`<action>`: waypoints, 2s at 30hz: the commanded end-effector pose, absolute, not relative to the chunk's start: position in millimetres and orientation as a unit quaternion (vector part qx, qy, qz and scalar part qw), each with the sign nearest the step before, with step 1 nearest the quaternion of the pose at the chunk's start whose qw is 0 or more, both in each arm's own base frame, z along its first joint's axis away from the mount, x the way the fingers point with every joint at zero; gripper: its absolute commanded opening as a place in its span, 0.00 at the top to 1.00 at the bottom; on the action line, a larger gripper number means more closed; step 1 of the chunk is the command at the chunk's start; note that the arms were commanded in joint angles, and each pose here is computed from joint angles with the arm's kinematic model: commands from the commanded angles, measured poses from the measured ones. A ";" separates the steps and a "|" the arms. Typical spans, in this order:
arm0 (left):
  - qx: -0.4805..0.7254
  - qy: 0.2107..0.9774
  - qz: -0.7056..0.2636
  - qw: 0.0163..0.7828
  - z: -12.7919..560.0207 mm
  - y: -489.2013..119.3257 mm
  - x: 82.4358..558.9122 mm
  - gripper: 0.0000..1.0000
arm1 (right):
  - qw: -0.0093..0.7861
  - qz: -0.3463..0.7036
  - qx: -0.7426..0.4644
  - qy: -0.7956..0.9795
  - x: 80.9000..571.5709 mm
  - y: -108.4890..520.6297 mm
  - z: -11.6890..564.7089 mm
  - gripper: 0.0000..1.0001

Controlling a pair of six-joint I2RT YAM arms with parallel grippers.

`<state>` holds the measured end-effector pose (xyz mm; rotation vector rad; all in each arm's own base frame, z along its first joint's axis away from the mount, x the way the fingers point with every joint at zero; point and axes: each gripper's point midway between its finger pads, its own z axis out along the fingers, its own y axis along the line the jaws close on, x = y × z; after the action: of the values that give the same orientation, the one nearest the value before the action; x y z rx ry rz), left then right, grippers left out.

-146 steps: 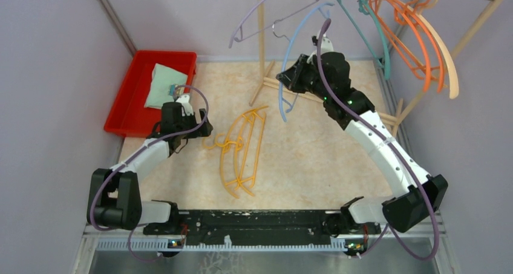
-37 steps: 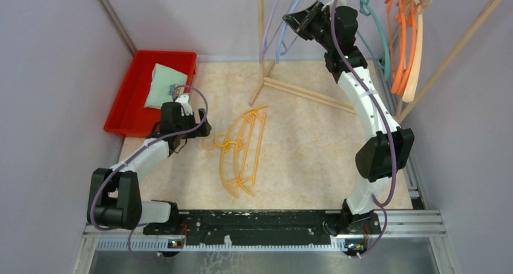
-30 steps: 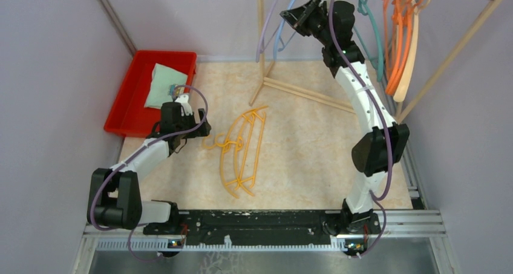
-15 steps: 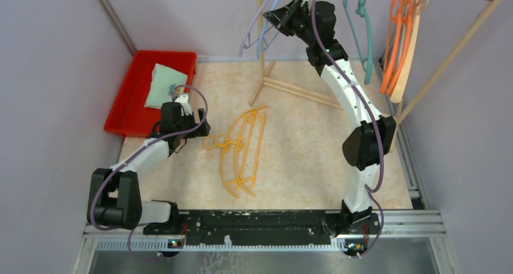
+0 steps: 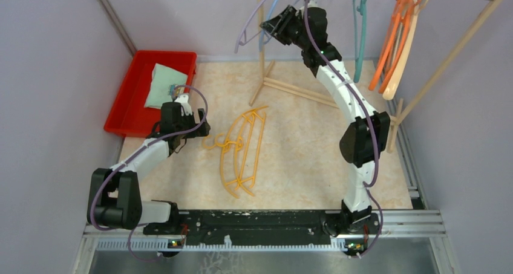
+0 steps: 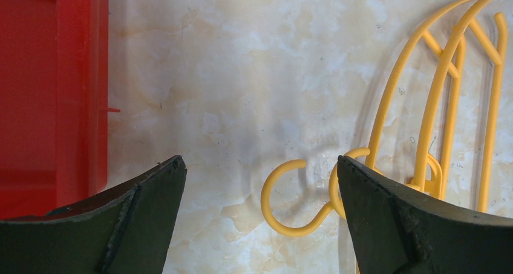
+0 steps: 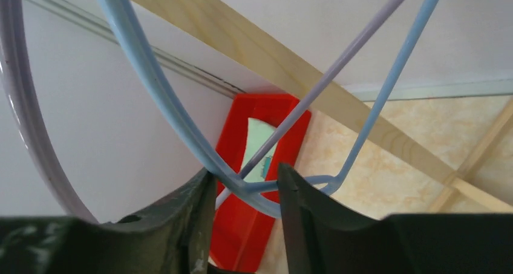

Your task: Organize the hangers

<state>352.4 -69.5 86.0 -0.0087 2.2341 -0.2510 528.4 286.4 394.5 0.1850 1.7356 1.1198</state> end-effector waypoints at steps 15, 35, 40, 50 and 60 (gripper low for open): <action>0.001 0.889 -0.107 0.445 93.0 -70.6 354.6 0.00 | 0.619 0.389 0.045 0.681 430.8 223.9 487.2 0.20; 0.001 0.891 -0.111 0.439 89.4 -72.2 354.0 0.00 | 0.698 0.145 0.013 0.701 444.8 160.8 480.0 0.46; 0.000 0.892 -0.110 0.438 88.7 -71.9 353.6 0.00 | 0.725 0.090 0.010 0.683 467.4 152.1 487.2 0.42; -0.001 0.895 -0.107 0.434 85.0 -70.8 353.0 0.00 | 0.767 -0.068 0.039 0.637 504.0 114.0 501.0 0.27; 0.000 0.895 -0.106 0.433 83.5 -70.7 352.9 0.00 | 0.774 -0.153 0.110 0.605 505.7 65.8 510.3 0.14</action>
<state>351.9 -71.7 86.1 -0.0026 2.2351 -0.2653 520.1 99.2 461.7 0.0994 1.4520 -0.2707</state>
